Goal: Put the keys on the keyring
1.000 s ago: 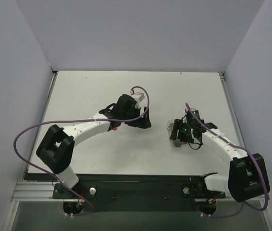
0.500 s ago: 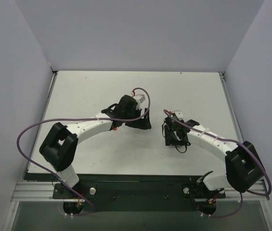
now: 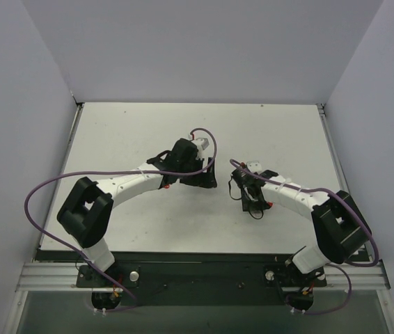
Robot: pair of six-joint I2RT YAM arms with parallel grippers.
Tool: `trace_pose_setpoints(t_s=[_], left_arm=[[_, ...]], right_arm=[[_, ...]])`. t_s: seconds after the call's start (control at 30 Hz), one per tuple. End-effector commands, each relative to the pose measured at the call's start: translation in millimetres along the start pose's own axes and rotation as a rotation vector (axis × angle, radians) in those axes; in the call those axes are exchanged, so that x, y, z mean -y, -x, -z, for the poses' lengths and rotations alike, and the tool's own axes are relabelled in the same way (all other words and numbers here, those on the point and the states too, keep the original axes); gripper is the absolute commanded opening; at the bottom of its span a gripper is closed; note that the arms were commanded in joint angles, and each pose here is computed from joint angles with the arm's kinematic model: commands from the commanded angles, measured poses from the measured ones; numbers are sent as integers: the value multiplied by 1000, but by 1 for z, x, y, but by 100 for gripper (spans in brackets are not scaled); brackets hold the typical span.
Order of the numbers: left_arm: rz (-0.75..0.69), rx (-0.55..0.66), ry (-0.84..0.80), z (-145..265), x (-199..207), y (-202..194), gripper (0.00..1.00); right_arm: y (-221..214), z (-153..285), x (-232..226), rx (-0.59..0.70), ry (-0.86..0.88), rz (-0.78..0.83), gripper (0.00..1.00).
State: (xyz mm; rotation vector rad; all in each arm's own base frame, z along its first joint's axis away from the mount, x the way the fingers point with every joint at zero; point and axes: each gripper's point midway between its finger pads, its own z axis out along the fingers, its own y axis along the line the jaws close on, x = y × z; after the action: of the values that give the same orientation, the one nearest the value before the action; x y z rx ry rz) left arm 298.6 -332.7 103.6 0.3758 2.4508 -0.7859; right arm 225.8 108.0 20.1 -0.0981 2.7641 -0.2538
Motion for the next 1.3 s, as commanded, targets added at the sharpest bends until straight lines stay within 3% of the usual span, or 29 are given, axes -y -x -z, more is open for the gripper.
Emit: trace_pose_setpoints(t_s=[0.0,0.23,0.4,0.63,0.8,0.87,1.07,1.27], left_arm=[[25,-5,24,-2,-6,-3,90],[24,-2,31,0,-7,-3,89],[27,-4,34,0,-8,-5,89],[26,-3,39,1,-10,-6,89],[15,15,59,7,-14,-3,89],[10,22,66,10,-15,-2,89],[-6,56,84,19,-18,5,89],[-10,112,75,32,-19,13,89]], right_arm=[[0,3,-1,-7,-6,-4,27],[-7,-4,-7,-35,17,-8,24],[-7,-4,-9,-31,31,-8,34],[-13,-10,-6,-52,3,-5,34],[-16,-11,-8,-55,16,-3,26],[-14,-10,-8,-49,21,-1,15],[-7,-1,-8,-17,44,11,0],[12,24,-15,53,110,74,0]])
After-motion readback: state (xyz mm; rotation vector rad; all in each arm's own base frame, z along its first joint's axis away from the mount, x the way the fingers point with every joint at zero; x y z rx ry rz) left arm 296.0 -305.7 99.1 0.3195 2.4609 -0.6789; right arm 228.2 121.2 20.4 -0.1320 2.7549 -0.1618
